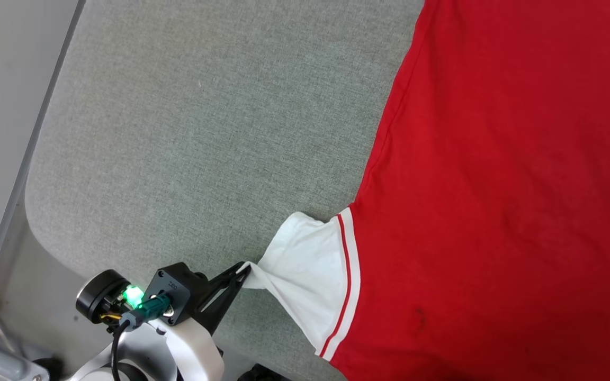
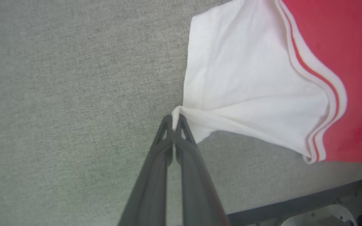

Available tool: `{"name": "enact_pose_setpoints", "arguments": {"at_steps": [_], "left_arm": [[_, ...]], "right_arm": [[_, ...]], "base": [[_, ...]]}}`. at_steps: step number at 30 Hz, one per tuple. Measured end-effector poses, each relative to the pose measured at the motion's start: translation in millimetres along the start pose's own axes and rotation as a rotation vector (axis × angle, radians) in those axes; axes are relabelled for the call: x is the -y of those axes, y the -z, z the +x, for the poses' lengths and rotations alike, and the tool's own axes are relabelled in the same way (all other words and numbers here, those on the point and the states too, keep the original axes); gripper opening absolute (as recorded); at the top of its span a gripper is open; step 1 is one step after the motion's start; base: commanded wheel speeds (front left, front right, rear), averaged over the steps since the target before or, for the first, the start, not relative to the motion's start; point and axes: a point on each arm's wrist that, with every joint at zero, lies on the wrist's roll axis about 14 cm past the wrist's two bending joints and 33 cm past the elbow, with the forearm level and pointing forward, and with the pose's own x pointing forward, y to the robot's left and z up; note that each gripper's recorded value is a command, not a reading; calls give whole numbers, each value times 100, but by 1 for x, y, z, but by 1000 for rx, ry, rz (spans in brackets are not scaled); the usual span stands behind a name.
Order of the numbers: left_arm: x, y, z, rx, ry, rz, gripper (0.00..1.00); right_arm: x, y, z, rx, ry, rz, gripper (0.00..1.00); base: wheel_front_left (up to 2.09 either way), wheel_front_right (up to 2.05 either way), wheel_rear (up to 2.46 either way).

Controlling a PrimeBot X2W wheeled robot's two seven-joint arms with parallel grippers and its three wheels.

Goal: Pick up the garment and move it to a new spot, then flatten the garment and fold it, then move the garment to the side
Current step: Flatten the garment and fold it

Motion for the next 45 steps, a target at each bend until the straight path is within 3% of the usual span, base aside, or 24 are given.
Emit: {"name": "enact_pose_setpoints", "arguments": {"at_steps": [7, 13, 17, 21, 26, 35, 45], "left_arm": [[-2, -12, -2, 55, -6, 8, 0], [-2, -33, -11, 137, -9, 33, 0], [1, -40, -18, 174, -9, 30, 0], [7, -43, -23, 201, -2, 26, 0], [20, -54, -31, 268, 28, -38, 0], [33, -74, -49, 377, 41, -45, 0], [55, -80, -56, 458, 66, -112, 0]], "right_arm": [[11, 17, -14, -14, 24, -10, 0], [25, 58, -41, -44, 44, 15, 0], [21, 80, -58, -35, -2, 45, 0], [25, 107, -78, -45, 17, 18, 0], [30, 147, -101, -40, -4, 67, 0], [42, 219, -139, -6, -3, 168, 0], [45, 305, -155, -43, -11, 296, 0]], "base": [[0, 0, 0], [0, 0, 0], [0, 0, 0], [0, 0, 0], [0, 0, 0], [0, 0, 0], [0, 0, 0]]}}
